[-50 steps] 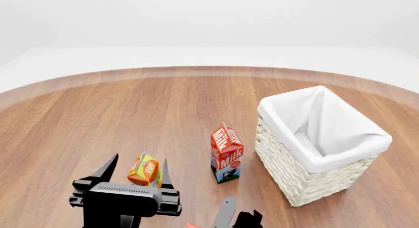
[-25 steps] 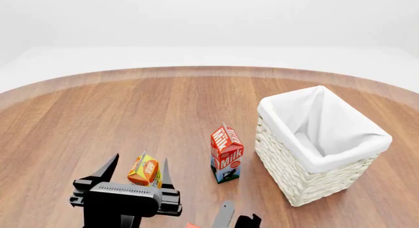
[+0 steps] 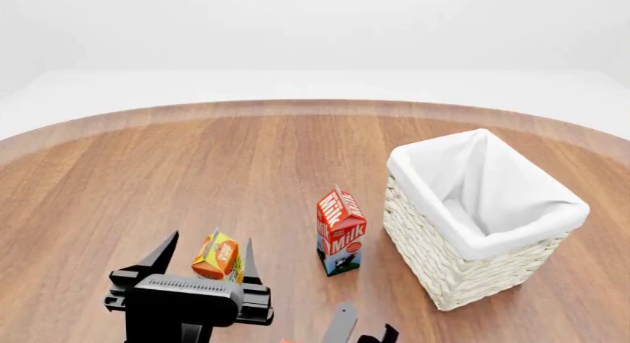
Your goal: Pick up the cream cheese box and the butter, and put them in the basket.
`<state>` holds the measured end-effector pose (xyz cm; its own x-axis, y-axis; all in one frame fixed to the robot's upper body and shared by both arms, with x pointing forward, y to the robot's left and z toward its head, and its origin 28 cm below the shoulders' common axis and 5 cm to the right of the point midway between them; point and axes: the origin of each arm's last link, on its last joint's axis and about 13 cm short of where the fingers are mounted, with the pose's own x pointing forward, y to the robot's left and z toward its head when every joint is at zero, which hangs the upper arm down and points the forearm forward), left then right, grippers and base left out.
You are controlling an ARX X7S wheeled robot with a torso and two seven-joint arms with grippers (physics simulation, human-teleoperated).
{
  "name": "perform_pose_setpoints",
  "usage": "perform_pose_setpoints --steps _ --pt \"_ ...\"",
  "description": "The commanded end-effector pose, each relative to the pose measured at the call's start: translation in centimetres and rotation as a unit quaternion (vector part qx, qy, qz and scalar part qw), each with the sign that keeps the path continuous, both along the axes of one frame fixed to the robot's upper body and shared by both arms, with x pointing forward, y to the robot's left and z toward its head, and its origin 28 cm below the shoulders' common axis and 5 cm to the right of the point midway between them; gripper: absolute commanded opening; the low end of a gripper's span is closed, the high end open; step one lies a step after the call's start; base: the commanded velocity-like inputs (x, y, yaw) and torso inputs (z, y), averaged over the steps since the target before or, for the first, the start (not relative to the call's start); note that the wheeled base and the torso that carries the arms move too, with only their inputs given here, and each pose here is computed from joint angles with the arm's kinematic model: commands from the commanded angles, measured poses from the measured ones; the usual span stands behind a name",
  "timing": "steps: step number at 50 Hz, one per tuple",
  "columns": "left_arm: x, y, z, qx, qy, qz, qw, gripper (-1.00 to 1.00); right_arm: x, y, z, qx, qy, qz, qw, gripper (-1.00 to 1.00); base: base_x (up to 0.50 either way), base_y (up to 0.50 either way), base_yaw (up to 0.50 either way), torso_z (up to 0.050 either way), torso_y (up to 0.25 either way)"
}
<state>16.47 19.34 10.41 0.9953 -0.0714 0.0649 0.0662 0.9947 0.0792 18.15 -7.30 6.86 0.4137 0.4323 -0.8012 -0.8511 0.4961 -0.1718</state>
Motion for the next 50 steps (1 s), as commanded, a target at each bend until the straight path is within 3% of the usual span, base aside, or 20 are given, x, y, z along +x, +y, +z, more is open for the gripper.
perform_pose_setpoints --steps 1,13,50 --pt "0.0 0.0 0.0 0.000 0.000 0.001 1.000 1.00 -0.5 -0.1 2.0 0.021 -0.033 -0.016 0.999 -1.00 0.00 0.00 0.00 0.000 0.000" --pt "0.0 0.0 0.0 0.000 0.000 -0.001 1.000 1.00 -1.0 -0.6 4.9 0.047 -0.065 -0.054 0.995 -1.00 0.00 0.00 0.00 0.001 0.001" --pt "0.0 0.0 0.0 -0.001 0.000 0.000 1.000 1.00 1.3 -1.8 8.4 0.063 -0.106 -0.133 0.983 -1.00 0.00 0.00 0.00 0.000 0.001"
